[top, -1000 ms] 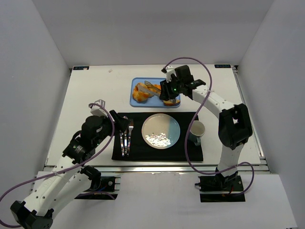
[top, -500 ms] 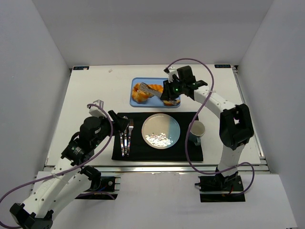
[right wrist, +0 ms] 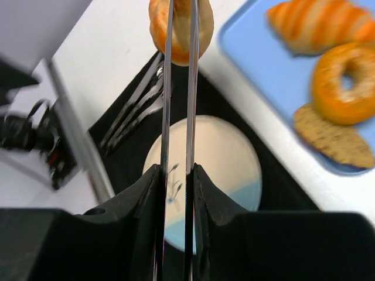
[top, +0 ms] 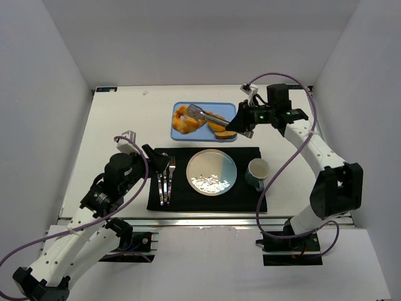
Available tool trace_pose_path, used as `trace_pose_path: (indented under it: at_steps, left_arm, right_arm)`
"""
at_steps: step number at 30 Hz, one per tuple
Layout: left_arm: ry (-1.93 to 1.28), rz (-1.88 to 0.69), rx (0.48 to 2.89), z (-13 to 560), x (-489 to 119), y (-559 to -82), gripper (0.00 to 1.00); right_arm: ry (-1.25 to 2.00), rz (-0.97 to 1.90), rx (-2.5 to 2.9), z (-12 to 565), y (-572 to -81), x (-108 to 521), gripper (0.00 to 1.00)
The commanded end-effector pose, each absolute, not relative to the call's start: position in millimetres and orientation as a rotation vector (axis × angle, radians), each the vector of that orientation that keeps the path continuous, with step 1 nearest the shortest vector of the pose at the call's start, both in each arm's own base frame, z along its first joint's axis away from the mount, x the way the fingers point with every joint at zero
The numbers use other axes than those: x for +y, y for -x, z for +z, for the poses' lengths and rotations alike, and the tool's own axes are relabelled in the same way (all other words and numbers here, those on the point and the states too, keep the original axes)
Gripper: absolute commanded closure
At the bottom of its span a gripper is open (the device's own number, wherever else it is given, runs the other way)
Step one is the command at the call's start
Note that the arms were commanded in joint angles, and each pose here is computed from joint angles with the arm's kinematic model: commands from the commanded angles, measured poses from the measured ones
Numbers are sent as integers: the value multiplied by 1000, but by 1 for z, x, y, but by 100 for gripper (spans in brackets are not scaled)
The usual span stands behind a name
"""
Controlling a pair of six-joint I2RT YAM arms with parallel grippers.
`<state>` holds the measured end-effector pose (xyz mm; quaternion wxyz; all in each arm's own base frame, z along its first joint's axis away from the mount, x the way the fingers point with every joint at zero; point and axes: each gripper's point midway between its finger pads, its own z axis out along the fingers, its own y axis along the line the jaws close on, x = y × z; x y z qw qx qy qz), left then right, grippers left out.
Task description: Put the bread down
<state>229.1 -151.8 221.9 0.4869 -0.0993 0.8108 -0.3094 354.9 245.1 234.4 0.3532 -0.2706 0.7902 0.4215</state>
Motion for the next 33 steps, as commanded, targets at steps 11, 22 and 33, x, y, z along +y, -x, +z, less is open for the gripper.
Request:
trace_pose_path:
  at_steps: [11, 22, 33]
  left_arm:
    - [240, -785, 1909, 239, -150, -226, 28]
    - [236, -787, 1912, 236, -151, -227, 28]
    - [224, -789, 1910, 238, -155, -231, 28]
  right_arm:
    - [1249, 1005, 1997, 198, -240, 184, 100]
    - [1270, 850, 2184, 156, -232, 157, 73]
    - [1160, 816, 2083, 189, -249, 164, 49]
